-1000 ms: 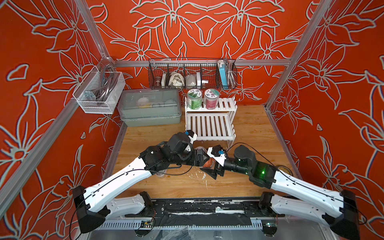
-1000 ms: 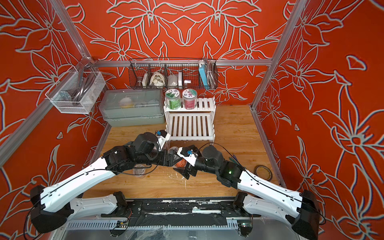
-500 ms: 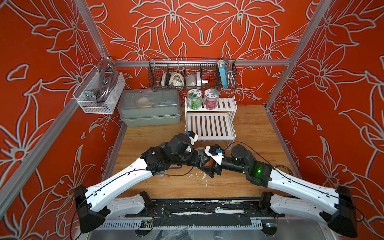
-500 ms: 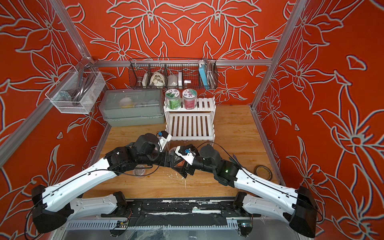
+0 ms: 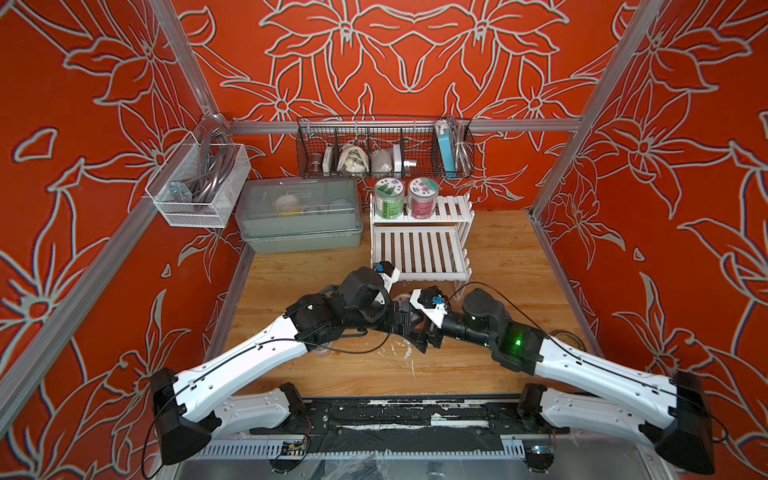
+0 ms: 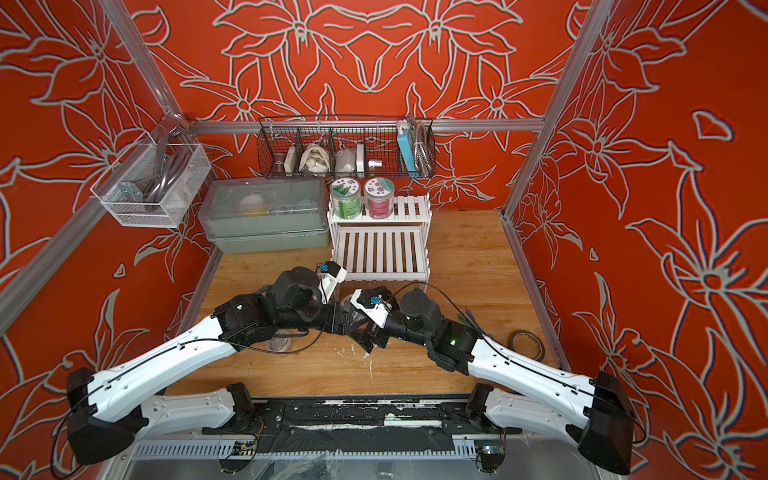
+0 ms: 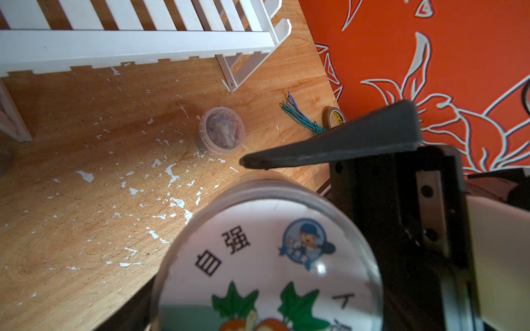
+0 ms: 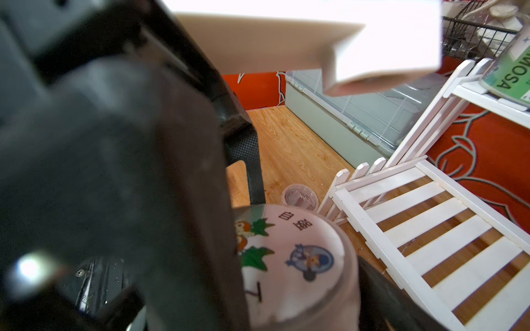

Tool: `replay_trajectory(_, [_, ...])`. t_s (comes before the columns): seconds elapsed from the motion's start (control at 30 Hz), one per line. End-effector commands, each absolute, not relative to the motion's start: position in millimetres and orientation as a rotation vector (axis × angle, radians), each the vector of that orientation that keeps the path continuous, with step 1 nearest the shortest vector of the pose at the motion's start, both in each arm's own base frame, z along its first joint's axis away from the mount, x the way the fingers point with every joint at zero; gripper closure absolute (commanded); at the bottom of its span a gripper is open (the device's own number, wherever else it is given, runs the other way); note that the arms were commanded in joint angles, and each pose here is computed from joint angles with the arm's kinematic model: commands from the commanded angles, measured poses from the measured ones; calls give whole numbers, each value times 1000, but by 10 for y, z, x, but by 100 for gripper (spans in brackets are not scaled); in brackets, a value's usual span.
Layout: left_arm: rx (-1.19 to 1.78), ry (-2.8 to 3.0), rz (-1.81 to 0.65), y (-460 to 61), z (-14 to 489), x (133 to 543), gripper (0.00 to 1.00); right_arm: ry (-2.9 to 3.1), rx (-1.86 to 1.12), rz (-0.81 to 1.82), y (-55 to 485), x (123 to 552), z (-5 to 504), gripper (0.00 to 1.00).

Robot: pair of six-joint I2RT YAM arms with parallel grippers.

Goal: Place the seed container on the shelf
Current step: Pick up the seed jar at the center of the board.

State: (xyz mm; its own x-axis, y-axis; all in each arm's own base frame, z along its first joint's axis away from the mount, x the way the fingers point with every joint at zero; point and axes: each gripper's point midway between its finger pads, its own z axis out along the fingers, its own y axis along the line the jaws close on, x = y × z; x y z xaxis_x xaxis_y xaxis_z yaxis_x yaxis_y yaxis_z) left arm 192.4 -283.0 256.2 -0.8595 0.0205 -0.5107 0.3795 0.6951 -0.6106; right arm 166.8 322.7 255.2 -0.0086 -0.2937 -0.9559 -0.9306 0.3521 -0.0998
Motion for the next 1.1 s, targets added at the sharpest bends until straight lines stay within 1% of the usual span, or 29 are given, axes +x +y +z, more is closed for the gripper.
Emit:
replay_trajectory(0.0, [350, 2351, -1077, -2922, 2780, 1938, 28, 1537, -1117, 735, 3237, 1698, 2605, 2])
replay_trajectory(0.47, [358, 2334, -1069, -2895, 2835, 1922, 28, 1562, -1133, 689, 3155, 1699, 2463, 3])
replay_trajectory(0.63, [352, 2327, -1069, -2884, 2853, 1925, 28, 1556, -1137, 681, 3119, 1683, 2454, 14])
replay_trajectory(0.73, [353, 2322, -1080, -2897, 2864, 1922, 28, 1537, -1123, 687, 3122, 1685, 2493, 18])
replay_trajectory(0.83, [357, 2325, -1086, -2917, 2861, 1920, 28, 1524, -1132, 700, 3153, 1675, 2536, 25])
replay_trajectory(0.87, [360, 2325, -1089, -2922, 2865, 1913, 27, 1522, -1137, 701, 3163, 1673, 2540, 27])
replay_trajectory(0.9, [358, 2326, -1088, -2917, 2861, 1911, 24, 1524, -1139, 701, 3164, 1674, 2538, 29])
replay_trajectory(1.07, [340, 2281, -1069, -2805, 2953, 1903, 5, 1522, -1116, 686, 3113, 1686, 2538, 33])
